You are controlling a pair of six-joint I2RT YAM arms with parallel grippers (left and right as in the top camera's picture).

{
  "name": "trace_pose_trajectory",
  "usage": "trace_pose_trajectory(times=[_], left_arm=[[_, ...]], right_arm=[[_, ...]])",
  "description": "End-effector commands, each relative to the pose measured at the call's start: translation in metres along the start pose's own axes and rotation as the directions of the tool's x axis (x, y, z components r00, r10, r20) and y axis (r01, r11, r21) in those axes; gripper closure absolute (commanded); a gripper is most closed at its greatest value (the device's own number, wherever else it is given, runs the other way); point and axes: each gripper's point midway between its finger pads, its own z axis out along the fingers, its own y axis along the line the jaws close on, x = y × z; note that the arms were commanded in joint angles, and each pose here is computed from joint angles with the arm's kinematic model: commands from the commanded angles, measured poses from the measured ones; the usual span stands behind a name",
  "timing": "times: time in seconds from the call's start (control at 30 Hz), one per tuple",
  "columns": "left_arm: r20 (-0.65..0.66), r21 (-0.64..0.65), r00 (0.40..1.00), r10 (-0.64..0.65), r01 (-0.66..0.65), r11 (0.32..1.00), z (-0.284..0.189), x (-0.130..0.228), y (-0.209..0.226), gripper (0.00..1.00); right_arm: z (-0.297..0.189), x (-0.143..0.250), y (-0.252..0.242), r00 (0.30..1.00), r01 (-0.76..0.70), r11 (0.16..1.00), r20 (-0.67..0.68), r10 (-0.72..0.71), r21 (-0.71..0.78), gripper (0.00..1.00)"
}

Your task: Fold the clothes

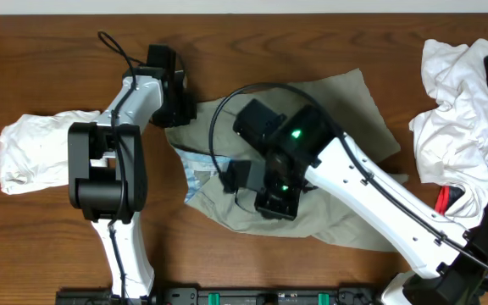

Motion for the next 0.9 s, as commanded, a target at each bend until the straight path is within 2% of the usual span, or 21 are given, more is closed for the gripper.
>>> trace_pose_trajectory(times=[0.0,0.17,0.23,0.3,0.4,0.53,0.6,0.67,0.73,0.77,0.87], left_arm=[[-0.035,-0.041,0.999,0.003,-0.005,0.999,0.005,0.005,0.012,0.94],[-0.044,-0.044,0.999,0.002,-0.004,0.999,-0.005,0.009,0.011,0.93],[-0.048,-0.045,0.999,0.001,-0.004,0.999,-0.005,0.010,0.011,0.93],[-0.039,-0.042,0.999,0.002,-0.004,0.999,-0.005,0.008,0.011,0.93],[-0.012,-0.038,1.000,0.007,-0.008,0.999,-0.007,0.000,0.009,0.93],[0.020,-0.026,1.000,0.008,-0.007,1.000,-0.021,-0.015,0.005,0.93],[0.015,-0.017,1.000,0.002,-0.001,1.000,-0.035,-0.020,0.003,0.93],[0.006,-0.009,1.000,-0.001,0.001,1.000,-0.053,-0.023,-0.002,0.86],[-0.020,0.038,1.000,-0.002,0.002,0.999,-0.071,-0.021,-0.014,0.83],[-0.034,0.089,0.999,0.018,-0.015,0.996,-0.079,-0.017,-0.027,0.83],[-0.059,0.192,0.992,0.113,-0.100,0.976,-0.091,-0.002,-0.061,0.70]], right_arm=[[-0.010,0.009,-0.049,0.982,-0.187,0.966,0.018,0.186,0.177,0.75],[-0.026,-0.002,-0.104,0.925,-0.367,0.902,0.193,0.327,0.227,0.42],[-0.027,-0.009,-0.117,0.896,-0.414,0.892,0.252,0.364,0.182,0.36],[-0.022,-0.017,-0.121,0.879,-0.426,0.900,0.277,0.388,0.091,0.35],[-0.003,-0.014,-0.131,0.867,-0.467,0.883,0.226,0.444,0.055,0.48],[0.022,0.021,-0.173,0.739,-0.672,0.711,0.137,0.659,0.205,0.50],[0.032,0.028,-0.184,0.708,-0.703,0.678,0.116,0.697,0.216,0.50],[0.041,0.034,-0.193,0.690,-0.718,0.662,0.097,0.717,0.214,0.49],[0.045,0.040,-0.200,0.662,-0.743,0.635,0.089,0.744,0.211,0.50],[0.046,0.043,-0.203,0.641,-0.761,0.615,0.092,0.762,0.207,0.50],[0.043,0.053,-0.212,0.593,-0.799,0.567,0.101,0.799,0.201,0.49]])
